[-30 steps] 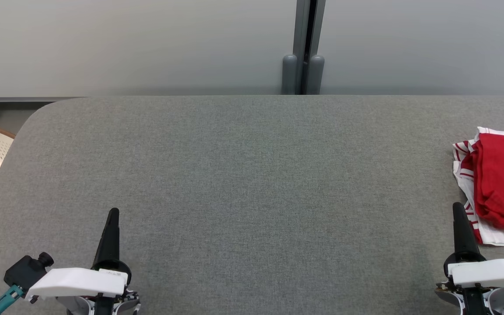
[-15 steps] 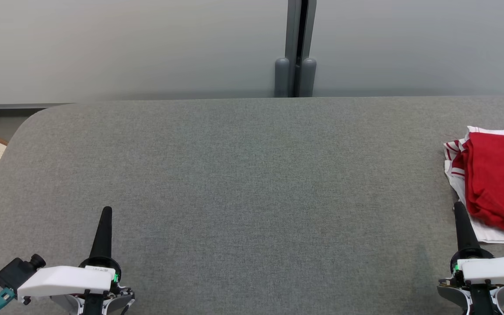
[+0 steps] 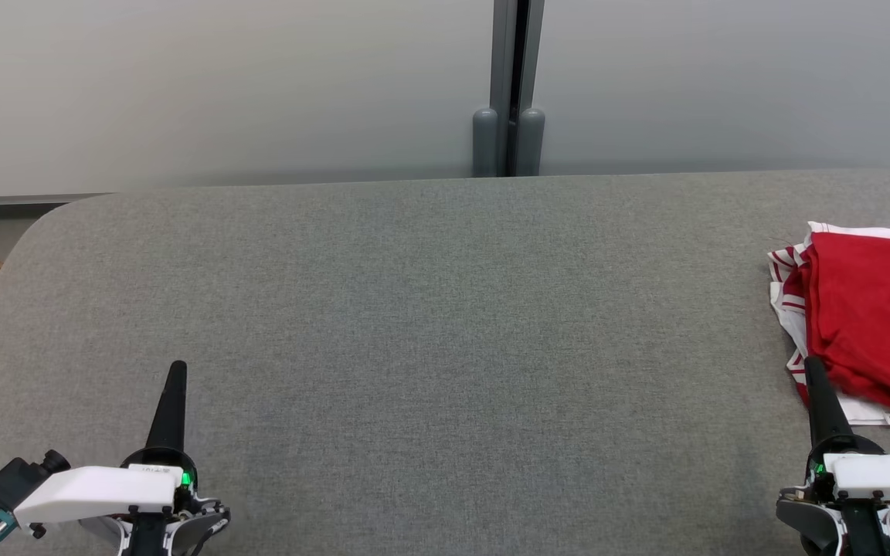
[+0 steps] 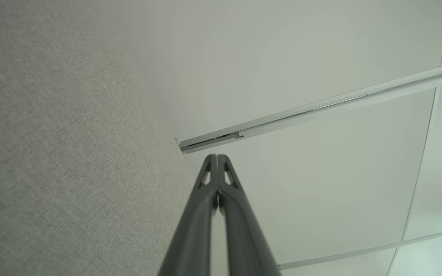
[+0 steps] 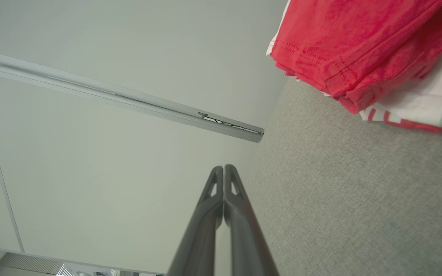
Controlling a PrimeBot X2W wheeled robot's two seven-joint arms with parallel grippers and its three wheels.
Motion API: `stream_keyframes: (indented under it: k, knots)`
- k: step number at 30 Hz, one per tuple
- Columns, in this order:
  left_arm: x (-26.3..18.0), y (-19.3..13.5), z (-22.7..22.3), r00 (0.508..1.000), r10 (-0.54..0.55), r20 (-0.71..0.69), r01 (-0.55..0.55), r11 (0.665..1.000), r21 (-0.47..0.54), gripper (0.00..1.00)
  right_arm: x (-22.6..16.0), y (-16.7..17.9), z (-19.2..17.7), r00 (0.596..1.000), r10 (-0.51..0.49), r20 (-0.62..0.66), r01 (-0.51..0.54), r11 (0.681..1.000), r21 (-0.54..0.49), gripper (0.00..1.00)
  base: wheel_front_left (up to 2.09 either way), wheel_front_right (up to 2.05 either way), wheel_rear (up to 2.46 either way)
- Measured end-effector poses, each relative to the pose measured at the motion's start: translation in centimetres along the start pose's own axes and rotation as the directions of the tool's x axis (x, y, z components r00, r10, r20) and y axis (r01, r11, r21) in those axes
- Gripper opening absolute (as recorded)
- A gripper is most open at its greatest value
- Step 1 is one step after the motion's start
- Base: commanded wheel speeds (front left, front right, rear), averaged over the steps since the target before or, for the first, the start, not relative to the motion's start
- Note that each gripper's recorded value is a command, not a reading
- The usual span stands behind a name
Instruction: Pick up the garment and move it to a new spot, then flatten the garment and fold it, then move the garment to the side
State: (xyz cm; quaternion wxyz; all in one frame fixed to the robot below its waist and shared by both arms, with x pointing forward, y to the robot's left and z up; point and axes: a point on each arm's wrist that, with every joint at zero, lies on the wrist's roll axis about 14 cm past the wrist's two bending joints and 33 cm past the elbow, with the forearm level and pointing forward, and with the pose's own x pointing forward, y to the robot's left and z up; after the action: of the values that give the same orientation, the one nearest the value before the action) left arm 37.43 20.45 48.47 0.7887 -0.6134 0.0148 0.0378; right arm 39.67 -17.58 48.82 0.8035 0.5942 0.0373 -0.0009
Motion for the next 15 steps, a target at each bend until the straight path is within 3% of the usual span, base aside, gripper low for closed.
stream_keyframes:
  k: [15]
  knots:
    - [0.44,-0.68,0.04,1.0,-0.02,-0.009,0.019,0.995,-0.098,0.0,-0.39,0.19,0.95,1.0,0.008,0.019,-0.01,0.993,0.117,0.0,0.0,0.0,0.0]
